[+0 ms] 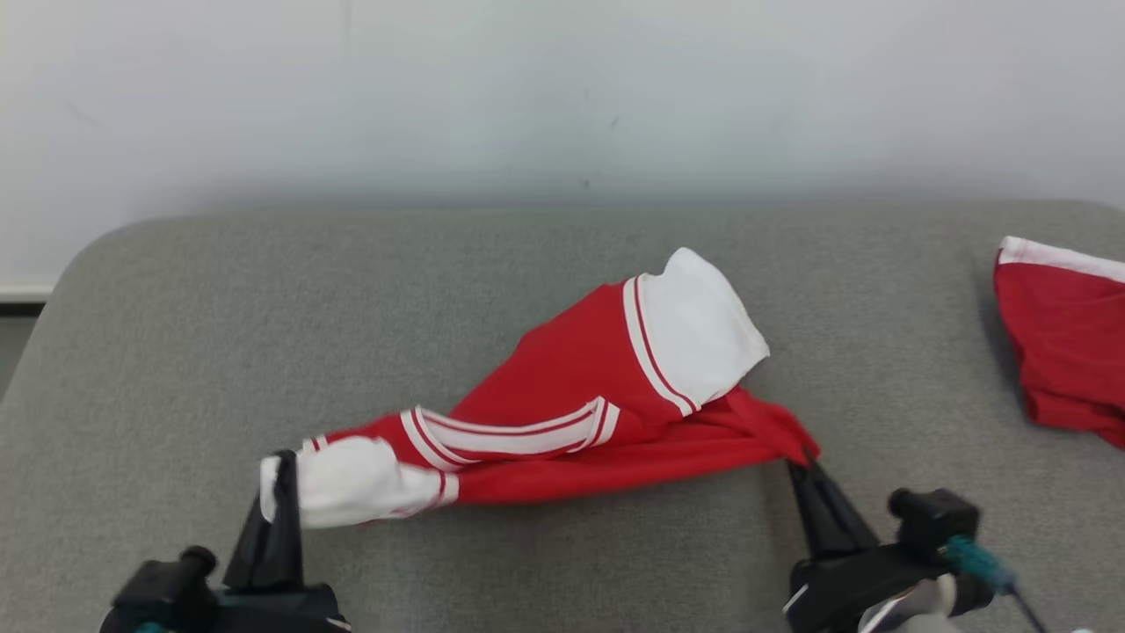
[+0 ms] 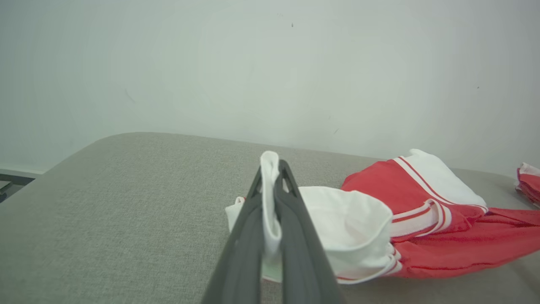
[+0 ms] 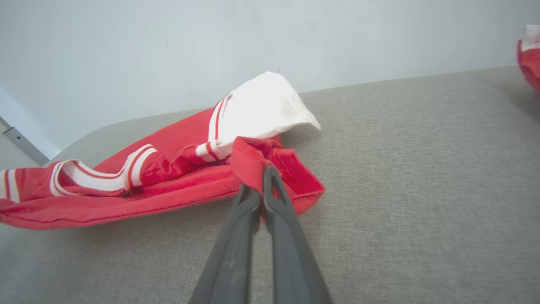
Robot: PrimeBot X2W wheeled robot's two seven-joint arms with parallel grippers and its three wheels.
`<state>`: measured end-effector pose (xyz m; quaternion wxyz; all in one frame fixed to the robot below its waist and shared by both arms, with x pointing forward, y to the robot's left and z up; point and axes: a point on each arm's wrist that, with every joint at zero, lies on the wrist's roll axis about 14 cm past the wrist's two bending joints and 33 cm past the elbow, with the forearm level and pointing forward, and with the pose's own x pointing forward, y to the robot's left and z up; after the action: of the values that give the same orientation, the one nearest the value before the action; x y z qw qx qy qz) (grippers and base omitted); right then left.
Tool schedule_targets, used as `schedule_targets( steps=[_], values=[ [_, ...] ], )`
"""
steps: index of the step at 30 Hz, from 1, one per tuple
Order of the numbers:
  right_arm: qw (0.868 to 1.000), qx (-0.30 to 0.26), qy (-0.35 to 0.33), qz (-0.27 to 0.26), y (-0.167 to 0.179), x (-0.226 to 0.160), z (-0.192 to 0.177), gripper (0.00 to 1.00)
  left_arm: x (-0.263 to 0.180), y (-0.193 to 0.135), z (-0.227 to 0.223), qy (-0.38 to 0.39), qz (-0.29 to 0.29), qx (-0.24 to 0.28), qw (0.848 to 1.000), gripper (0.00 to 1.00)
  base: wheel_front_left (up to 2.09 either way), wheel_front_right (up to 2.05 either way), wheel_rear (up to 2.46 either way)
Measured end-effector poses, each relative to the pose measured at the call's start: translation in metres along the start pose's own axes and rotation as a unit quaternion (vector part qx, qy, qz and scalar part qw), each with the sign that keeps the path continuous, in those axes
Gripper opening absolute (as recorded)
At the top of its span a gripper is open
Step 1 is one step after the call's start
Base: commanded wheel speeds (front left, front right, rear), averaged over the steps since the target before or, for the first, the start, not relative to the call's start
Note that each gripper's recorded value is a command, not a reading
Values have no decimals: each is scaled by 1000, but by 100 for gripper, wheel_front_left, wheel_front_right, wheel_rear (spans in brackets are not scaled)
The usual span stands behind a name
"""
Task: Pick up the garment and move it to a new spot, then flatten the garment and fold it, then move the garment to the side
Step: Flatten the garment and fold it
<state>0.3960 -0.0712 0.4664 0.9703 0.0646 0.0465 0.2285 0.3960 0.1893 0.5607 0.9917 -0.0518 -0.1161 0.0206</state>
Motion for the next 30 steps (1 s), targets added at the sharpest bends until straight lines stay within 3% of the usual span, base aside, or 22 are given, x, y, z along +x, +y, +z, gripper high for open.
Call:
schedule_targets(
  steps=[6, 8, 14, 19, 24, 28, 30],
  values=[
    [995, 53, -87, -23, -23, -18, 59, 0, 9, -7, 50, -57, -24, -75, 995, 0, 0, 0, 0],
    [989, 58, -131, -23, -35, -26, 96, 0, 19, -19, 90, -101, -58, -92, 989, 0, 0, 0, 0],
    [983, 37, -182, -4, -49, -45, 168, 0, 29, -45, 169, -190, -127, -80, 970, 0, 0, 0, 0],
    [984, 42, -174, 8, -60, -62, 215, 0, 35, -68, 228, -248, -179, -63, 950, 0, 0, 0, 0],
    [987, 125, -100, 13, -72, -69, 205, 0, 44, -80, 233, -228, -207, -59, 950, 0, 0, 0, 0],
    [981, 191, -19, -12, -91, -77, 151, 0, 51, -69, 206, -191, -194, -81, 959, 0, 0, 0, 0],
    [972, 235, 9, -16, -90, -78, 124, 0, 53, -59, 185, -166, -180, -94, 965, 0, 0, 0, 0]
  ],
)
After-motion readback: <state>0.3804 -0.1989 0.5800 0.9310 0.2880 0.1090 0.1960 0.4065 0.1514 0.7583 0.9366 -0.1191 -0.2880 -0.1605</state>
